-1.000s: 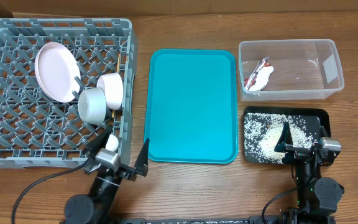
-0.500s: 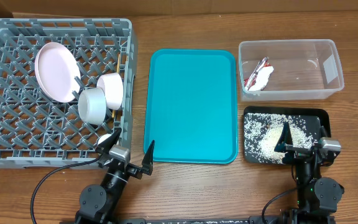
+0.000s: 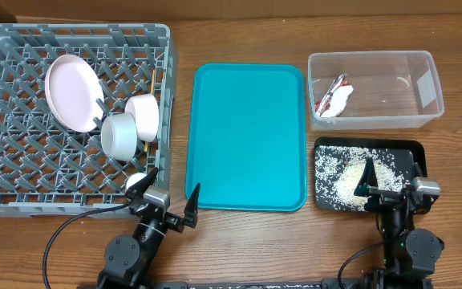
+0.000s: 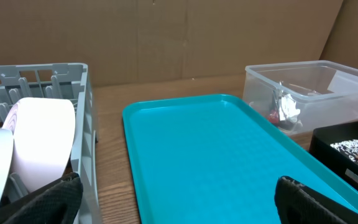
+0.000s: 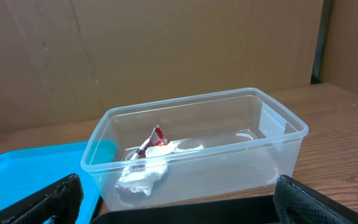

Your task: Sort waste into correct bins and load items into the dishwasher

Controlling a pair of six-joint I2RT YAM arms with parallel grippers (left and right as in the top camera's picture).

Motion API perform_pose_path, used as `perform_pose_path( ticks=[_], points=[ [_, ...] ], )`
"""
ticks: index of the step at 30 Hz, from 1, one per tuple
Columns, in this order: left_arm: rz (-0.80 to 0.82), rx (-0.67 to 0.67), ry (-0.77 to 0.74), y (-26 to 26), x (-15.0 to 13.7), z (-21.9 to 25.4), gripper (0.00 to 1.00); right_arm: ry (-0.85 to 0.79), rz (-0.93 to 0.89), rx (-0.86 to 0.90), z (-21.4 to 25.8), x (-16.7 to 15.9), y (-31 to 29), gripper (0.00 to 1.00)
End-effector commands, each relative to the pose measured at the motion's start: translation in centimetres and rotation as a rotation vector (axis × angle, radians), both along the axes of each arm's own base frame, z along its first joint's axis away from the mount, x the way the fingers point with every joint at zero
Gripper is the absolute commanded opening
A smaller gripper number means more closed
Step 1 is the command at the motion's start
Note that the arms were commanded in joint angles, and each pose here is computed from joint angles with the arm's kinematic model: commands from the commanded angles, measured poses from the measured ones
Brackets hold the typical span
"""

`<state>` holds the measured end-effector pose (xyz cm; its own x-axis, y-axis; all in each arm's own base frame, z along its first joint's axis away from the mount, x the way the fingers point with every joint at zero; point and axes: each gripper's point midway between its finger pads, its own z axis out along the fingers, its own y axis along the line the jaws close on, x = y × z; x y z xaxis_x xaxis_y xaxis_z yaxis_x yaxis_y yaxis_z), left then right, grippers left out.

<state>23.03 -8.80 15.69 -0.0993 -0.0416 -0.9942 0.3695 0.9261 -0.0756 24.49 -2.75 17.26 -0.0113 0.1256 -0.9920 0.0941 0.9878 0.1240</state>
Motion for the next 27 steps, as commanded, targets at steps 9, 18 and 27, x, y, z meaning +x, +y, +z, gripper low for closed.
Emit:
perform_pose_path(
  ticks=[9, 18, 27],
  points=[
    [0.008, 0.014, -0.006, 0.23, 0.07, -0.09, 1.0, 0.017, 0.018, 0.009, -0.67, 0.17, 0.52, 1.0],
    [0.008, 0.014, -0.006, 0.23, 0.07, -0.09, 1.0, 0.018, 0.017, 0.008, -0.68, 0.17, 0.51, 1.0],
    [0.008, 0.014, -0.006, 0.23, 0.07, -0.09, 1.0, 0.017, 0.017, 0.009, -0.66, 0.17, 0.51, 1.0]
  ],
)
